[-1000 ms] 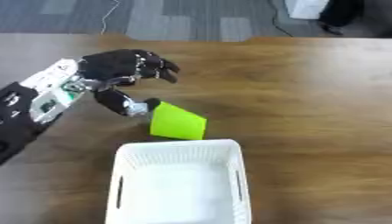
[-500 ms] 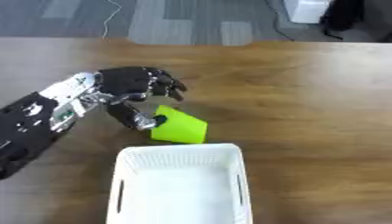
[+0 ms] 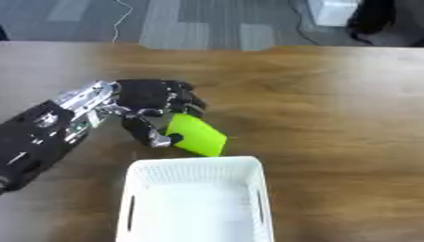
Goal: Pick up objects on the table and place them in the box.
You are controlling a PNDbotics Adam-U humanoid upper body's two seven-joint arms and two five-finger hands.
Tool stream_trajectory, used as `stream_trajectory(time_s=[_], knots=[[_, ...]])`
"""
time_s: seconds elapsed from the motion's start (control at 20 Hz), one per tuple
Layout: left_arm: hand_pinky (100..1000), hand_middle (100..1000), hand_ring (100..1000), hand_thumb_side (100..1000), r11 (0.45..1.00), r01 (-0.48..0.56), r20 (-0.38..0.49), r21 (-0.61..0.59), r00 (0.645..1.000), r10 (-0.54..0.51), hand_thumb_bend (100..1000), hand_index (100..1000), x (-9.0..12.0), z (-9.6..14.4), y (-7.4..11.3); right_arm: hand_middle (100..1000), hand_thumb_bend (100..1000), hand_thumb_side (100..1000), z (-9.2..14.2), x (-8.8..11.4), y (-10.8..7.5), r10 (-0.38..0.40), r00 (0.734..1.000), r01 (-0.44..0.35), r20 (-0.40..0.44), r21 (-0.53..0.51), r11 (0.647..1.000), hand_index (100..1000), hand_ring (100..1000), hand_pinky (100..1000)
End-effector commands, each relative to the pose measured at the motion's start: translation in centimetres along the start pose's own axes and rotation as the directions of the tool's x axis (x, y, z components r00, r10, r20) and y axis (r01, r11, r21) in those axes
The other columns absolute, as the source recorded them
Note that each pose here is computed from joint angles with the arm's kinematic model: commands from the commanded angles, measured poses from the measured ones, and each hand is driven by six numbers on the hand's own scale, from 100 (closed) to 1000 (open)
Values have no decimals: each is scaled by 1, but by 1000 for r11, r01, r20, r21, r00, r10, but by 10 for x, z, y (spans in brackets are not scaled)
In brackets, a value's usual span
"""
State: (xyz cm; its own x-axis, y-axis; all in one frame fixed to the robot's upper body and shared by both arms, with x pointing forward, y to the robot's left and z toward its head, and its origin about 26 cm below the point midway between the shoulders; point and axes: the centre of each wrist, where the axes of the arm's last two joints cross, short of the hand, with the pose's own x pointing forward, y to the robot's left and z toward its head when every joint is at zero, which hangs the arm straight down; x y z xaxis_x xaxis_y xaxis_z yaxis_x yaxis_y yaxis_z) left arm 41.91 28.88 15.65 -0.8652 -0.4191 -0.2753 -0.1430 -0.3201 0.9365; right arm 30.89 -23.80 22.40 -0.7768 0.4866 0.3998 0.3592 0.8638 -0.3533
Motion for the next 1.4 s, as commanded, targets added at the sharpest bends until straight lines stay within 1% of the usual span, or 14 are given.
stream_trajectory(time_s=[0.05, 0.2, 0.25, 0.35, 0.5, 0.6, 0.75, 1.0, 1.05, 1.15, 1.2, 1.25, 1.4], knots=[[1000, 926, 945, 1000, 988, 57, 9, -146, 998, -56, 1000, 937, -4, 4, -1, 559, 100, 1000, -6, 5, -3, -2, 1000, 2, 28, -3, 1000, 550, 419, 239], [1000, 957, 986, 1000, 951, 72, 17, -299, 997, -70, 1000, 967, -4, 6, -12, 559, 100, 1000, -6, 5, -3, -3, 1000, 3, 28, -2, 1000, 550, 419, 239], [1000, 974, 1000, 1000, 934, 76, 18, -350, 997, -75, 1000, 990, -5, 7, -16, 559, 100, 1000, -6, 5, -3, -3, 1000, 3, 28, -2, 1000, 550, 419, 239], [1000, 991, 1000, 1000, 882, 92, 19, -463, 995, -93, 1000, 1000, -6, 9, -22, 559, 100, 1000, -6, 5, -3, -3, 1000, 3, 27, -1, 1000, 550, 419, 238], [1000, 1000, 1000, 1000, 773, 116, 21, -624, 991, -132, 1000, 1000, -7, 13, -30, 559, 100, 1000, -6, 5, -3, -3, 1000, 3, 26, 1, 1000, 550, 419, 238], [1000, 1000, 1000, 1000, 704, 124, 21, -699, 988, -154, 1000, 1000, -7, 15, -35, 559, 100, 1000, -6, 5, -3, -3, 1000, 3, 27, 1, 1000, 550, 419, 238], [1000, 1000, 1000, 1000, 614, 120, 15, -780, 985, -175, 1000, 1000, -8, 18, -43, 559, 100, 1000, -6, 5, -3, -2, 1000, 2, 26, 3, 1000, 551, 419, 237], [1000, 1000, 1000, 1000, 440, 67, -25, -895, 980, -199, 1000, 1000, -9, 30, -61, 560, 100, 1000, -6, 5, -4, -1, 1000, 1, 24, 4, 1000, 551, 419, 237], [1000, 1000, 1000, 1000, 416, 57, -29, -907, 980, -197, 1000, 1000, -9, 33, -64, 560, 100, 1000, -6, 5, -4, -1, 1000, 1, 24, 5, 1000, 551, 419, 237], [1000, 1000, 1000, 1000, 393, 42, -37, -918, 981, -190, 1000, 1000, -9, 36, -69, 561, 100, 1000, -6, 5, -4, 0, 1000, 0, 24, 7, 1000, 553, 419, 237], [1000, 1000, 1000, 1000, 392, 34, -43, -919, 982, -186, 1000, 1000, -9, 38, -69, 563, 100, 1000, -6, 5, -4, -1, 1000, 0, 24, 8, 1000, 554, 420, 237], [1000, 1000, 1000, 1000, 397, 24, -52, -917, 982, -179, 1000, 1000, -10, 39, -69, 564, 100, 1000, -7, 5, -4, -1, 1000, 1, 24, 9, 1000, 554, 421, 239], [1000, 1000, 1000, 1000, 442, -12, -88, -897, 984, -152, 1000, 1000, -13, 38, -66, 565, 100, 1000, -7, 5, -4, -2, 1000, 2, 22, 9, 1000, 555, 421, 239]])
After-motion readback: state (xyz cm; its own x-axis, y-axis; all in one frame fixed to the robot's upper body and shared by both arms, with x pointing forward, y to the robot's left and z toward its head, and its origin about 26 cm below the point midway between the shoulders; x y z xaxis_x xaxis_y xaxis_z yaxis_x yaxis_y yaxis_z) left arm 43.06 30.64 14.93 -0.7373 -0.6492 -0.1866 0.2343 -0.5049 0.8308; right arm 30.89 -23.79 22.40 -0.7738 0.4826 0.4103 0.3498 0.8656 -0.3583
